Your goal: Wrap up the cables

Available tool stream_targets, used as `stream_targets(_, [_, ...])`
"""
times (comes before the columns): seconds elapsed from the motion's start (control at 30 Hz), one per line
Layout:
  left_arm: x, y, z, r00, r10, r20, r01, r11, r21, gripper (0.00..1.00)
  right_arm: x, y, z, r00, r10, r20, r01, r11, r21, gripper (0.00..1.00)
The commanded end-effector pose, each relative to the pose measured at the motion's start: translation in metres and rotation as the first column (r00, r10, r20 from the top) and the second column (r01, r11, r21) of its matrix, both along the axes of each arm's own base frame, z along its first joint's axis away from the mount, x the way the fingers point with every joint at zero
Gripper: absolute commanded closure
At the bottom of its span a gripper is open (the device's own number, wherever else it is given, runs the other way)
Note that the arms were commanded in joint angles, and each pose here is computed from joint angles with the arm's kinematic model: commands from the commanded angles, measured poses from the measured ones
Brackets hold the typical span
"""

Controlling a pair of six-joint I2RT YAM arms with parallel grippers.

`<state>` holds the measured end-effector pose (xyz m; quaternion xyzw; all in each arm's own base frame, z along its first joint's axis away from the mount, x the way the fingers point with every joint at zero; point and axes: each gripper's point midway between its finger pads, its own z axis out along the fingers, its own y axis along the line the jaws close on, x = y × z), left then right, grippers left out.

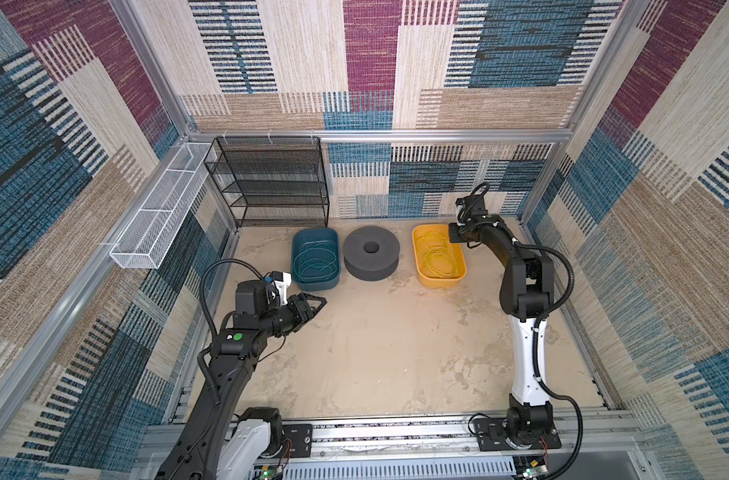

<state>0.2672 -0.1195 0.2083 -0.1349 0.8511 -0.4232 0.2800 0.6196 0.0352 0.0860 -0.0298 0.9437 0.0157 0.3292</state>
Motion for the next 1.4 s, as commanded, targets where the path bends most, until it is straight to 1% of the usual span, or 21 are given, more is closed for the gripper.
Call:
stream_targets(0.0, [0.001,0.001,0.002,1.000,-0.008,0.018,0.008,1.000,0.023,0.44,0.008,-0.002,0.005,1.000,-0.014,0.011,0.014,1.000,0.004,0.85])
stream_targets(0.07, [0.002,0.001,0.002,1.000,-0.006,0.018,0.006,1.000,0.027,0.44,0.010,0.003,0.011,1.000,-0.007,0.029,0.006,0.999,0.037,0.85])
stream_targets(0.1, [0.002,0.000,0.002,1.000,-0.008,0.016,0.007,1.000,0.026,0.44,0.012,0.004,0.014,0.999,-0.008,0.041,0.006,0.999,0.049,0.83])
stream_targets(0.17, [0.003,0.000,0.004,1.000,-0.007,0.021,0.007,1.000,0.026,0.44,0.015,0.009,0.021,0.999,-0.006,0.054,0.002,0.997,0.078,0.69])
stream_targets(0.27, [0.003,-0.001,0.008,1.000,-0.014,0.028,0.013,0.999,0.029,0.44,0.013,0.012,0.036,0.997,-0.008,0.070,0.000,0.994,0.110,0.68])
stream_targets(0.33, [0.001,-0.001,0.010,0.999,-0.018,0.031,0.017,0.999,0.033,0.43,0.011,0.011,0.050,0.995,-0.026,0.098,0.014,0.992,0.122,0.64])
stream_targets(0.4, [-0.001,0.000,0.011,0.999,-0.018,0.036,0.016,0.999,0.040,0.43,0.008,0.011,0.067,0.991,-0.043,0.123,0.026,0.989,0.143,0.63])
stream_targets(0.5, [-0.004,0.001,0.011,0.999,-0.014,0.037,0.012,0.999,0.048,0.43,-0.002,0.015,0.098,0.983,-0.066,0.171,0.031,0.979,0.199,0.63])
stream_targets(0.63, [-0.008,0.003,0.011,0.999,-0.003,0.040,0.001,0.999,0.053,0.43,-0.025,0.024,0.134,0.966,-0.094,0.240,0.015,0.951,0.310,0.60])
stream_targets(0.73, [-0.012,0.005,0.010,0.999,0.009,0.044,-0.011,0.998,0.055,0.43,-0.053,0.038,0.154,0.950,-0.099,0.296,-0.035,0.907,0.419,0.59])
stream_targets(0.8, [-0.014,0.007,0.007,0.999,0.024,0.042,-0.026,0.998,0.059,0.43,-0.077,0.046,0.159,0.941,-0.107,0.320,-0.070,0.866,0.494,0.54])
stream_targets(0.87, [-0.017,0.008,0.004,0.999,0.032,0.036,-0.034,0.998,0.057,0.43,-0.101,0.054,0.162,0.931,-0.122,0.344,-0.104,0.814,0.571,0.52])
stream_targets(0.93, [-0.017,0.014,-0.003,0.997,0.073,0.031,-0.076,0.994,0.076,0.43,-0.129,0.067,0.159,0.928,-0.111,0.355,-0.161,0.740,0.653,0.48])
stream_targets(0.97, [-0.018,0.015,-0.005,0.996,0.080,0.029,-0.082,0.994,0.077,0.43,-0.140,0.075,0.155,0.934,-0.099,0.344,-0.186,0.688,0.701,0.46])
stream_targets(1.0, [-0.019,0.015,-0.007,0.996,0.082,0.028,-0.084,0.994,0.076,0.43,-0.153,0.082,0.155,0.935,-0.081,0.346,-0.218,0.638,0.738,0.46])
stream_targets(1.03, [-0.021,0.015,-0.008,0.996,0.081,0.028,-0.083,0.994,0.076,0.42,-0.164,0.089,0.154,0.935,-0.072,0.348,-0.237,0.605,0.760,0.46])
stream_targets(1.07, [-0.022,0.015,-0.009,0.996,0.080,0.029,-0.082,0.994,0.075,0.42,-0.172,0.094,0.154,0.933,-0.067,0.353,-0.248,0.591,0.767,0.46])
stream_targets(1.13, [-0.024,0.016,-0.013,0.996,0.083,0.021,-0.084,0.994,0.074,0.42,-0.187,0.102,0.154,0.933,-0.056,0.357,-0.257,0.591,0.765,0.46])
stream_targets(1.2, [-0.025,0.017,-0.018,0.995,0.097,0.011,-0.098,0.993,0.070,0.42,-0.197,0.105,0.154,0.934,-0.054,0.353,-0.253,0.596,0.762,0.46])
stream_targets(1.3, [-0.027,0.018,-0.027,0.993,0.116,0.001,-0.116,0.992,0.055,0.42,-0.211,0.112,0.150,0.941,-0.042,0.335,-0.252,0.573,0.780,0.46])
stream_targets(1.37, [-0.028,0.018,-0.033,0.992,0.130,-0.002,-0.130,0.991,0.042,0.42,-0.215,0.120,0.144,0.950,-0.026,0.311,-0.241,0.571,0.785,0.47])
